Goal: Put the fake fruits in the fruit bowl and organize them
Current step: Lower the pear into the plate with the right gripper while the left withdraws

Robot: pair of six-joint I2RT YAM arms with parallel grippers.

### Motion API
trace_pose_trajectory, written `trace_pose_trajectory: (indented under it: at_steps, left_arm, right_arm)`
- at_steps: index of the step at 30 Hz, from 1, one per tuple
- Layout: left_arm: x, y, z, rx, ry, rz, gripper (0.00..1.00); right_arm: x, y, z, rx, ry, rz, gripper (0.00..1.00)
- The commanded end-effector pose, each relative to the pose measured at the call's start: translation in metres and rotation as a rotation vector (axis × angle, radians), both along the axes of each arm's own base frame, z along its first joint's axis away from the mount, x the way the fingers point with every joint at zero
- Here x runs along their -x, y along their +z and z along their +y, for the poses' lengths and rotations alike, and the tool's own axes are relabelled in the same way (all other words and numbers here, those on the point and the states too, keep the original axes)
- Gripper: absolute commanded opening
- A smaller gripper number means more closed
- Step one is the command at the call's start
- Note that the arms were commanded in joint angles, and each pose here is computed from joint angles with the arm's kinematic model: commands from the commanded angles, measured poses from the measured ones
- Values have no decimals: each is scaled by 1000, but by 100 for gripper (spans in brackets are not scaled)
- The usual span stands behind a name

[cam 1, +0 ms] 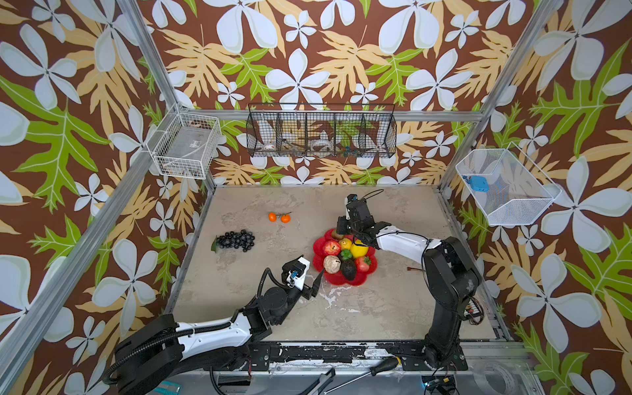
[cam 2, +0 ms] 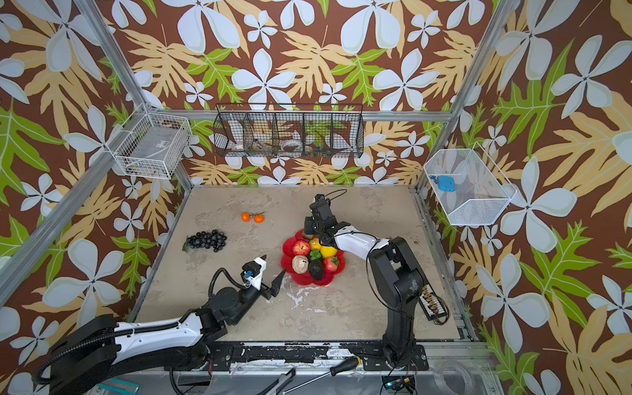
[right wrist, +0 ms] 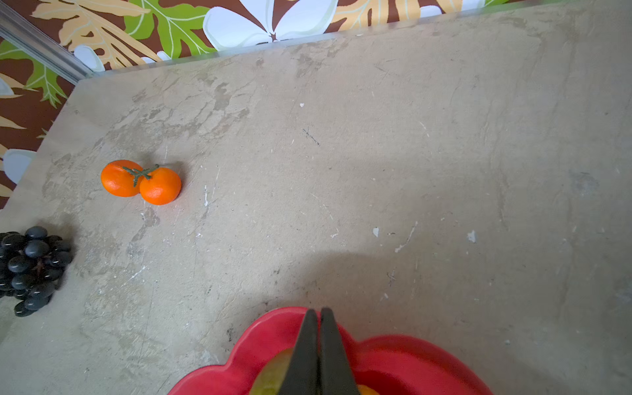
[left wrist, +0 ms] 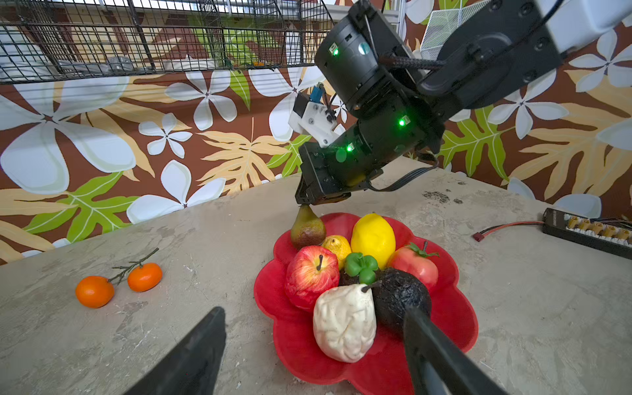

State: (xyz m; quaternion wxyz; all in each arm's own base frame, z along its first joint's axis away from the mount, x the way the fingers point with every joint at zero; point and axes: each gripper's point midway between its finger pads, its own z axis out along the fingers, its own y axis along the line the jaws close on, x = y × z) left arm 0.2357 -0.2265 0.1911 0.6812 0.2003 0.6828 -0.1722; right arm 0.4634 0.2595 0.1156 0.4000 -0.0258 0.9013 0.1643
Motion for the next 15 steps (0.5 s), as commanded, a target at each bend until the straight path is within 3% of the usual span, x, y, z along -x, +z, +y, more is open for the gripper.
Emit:
trace_pose_trajectory:
  at_steps: [1,9,15]
  left_arm:
    - [-3,9,4,34,28,-24,82]
    - [-5,7,4,23,38,-23,82]
    - [-6,6,5,19,50,-23,82]
  right_arm:
    - [-5,0,1,10,-1,-14,0]
    - [-2,-7,3,15,6,1,0]
    - [-1,-4,5,8,13,-1,15]
